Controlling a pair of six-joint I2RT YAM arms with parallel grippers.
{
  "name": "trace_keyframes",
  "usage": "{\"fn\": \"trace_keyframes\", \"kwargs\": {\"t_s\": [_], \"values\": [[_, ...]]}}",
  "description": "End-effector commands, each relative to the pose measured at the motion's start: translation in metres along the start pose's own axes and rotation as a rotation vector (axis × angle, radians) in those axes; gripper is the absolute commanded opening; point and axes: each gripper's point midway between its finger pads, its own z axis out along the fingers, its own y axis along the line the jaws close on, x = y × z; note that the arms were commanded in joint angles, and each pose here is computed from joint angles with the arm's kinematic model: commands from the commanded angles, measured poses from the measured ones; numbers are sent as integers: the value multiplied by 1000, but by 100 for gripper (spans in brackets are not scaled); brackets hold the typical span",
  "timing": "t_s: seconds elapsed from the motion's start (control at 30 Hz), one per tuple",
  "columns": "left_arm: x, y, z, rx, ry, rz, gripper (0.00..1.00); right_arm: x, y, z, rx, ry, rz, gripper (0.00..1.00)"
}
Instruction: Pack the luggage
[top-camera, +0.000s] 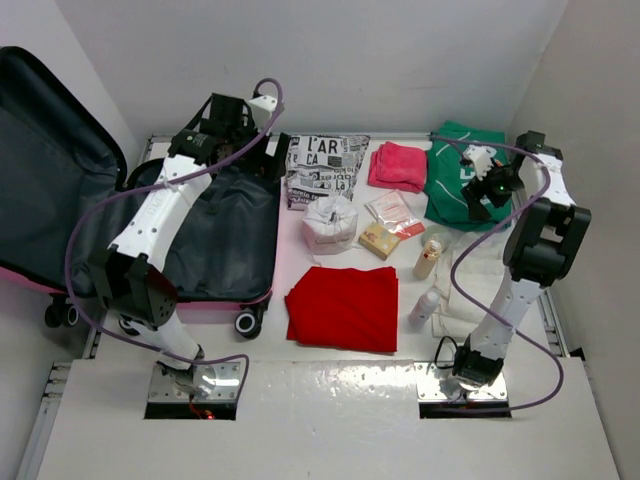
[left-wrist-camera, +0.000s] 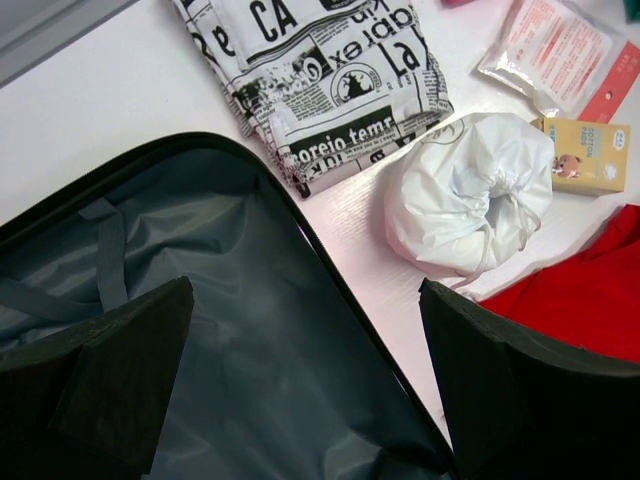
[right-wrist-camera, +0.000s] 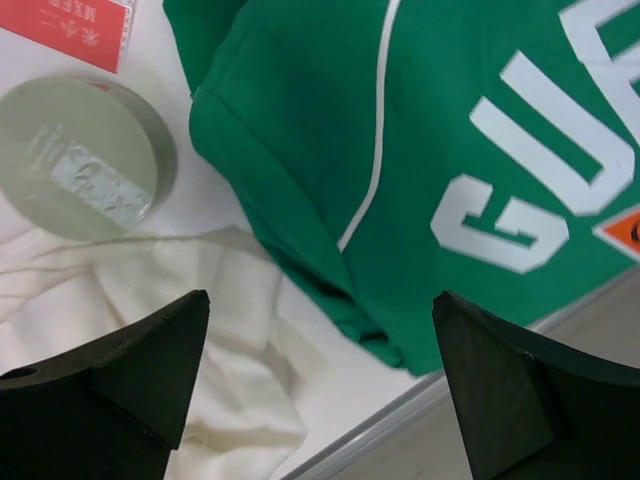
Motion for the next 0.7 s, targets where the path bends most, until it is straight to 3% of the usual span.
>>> {"fn": "trace_keyframes", "kwargs": {"t_s": [0.0,0.2,0.53,0.67], "values": [[-15,-3,-6,4,-46,13,99,-3,-10,19,11,10,-126,93],[-10,4,-4,-34,-32,10,99,0,-3,48,-59,47,-224,94],[-1,10,0,-69,1,5,99,15,-2,87,-118,135,-250,94],[-1,12,0,-78,2,5,99,16,-8,98,-114,148,-242,86]]}}
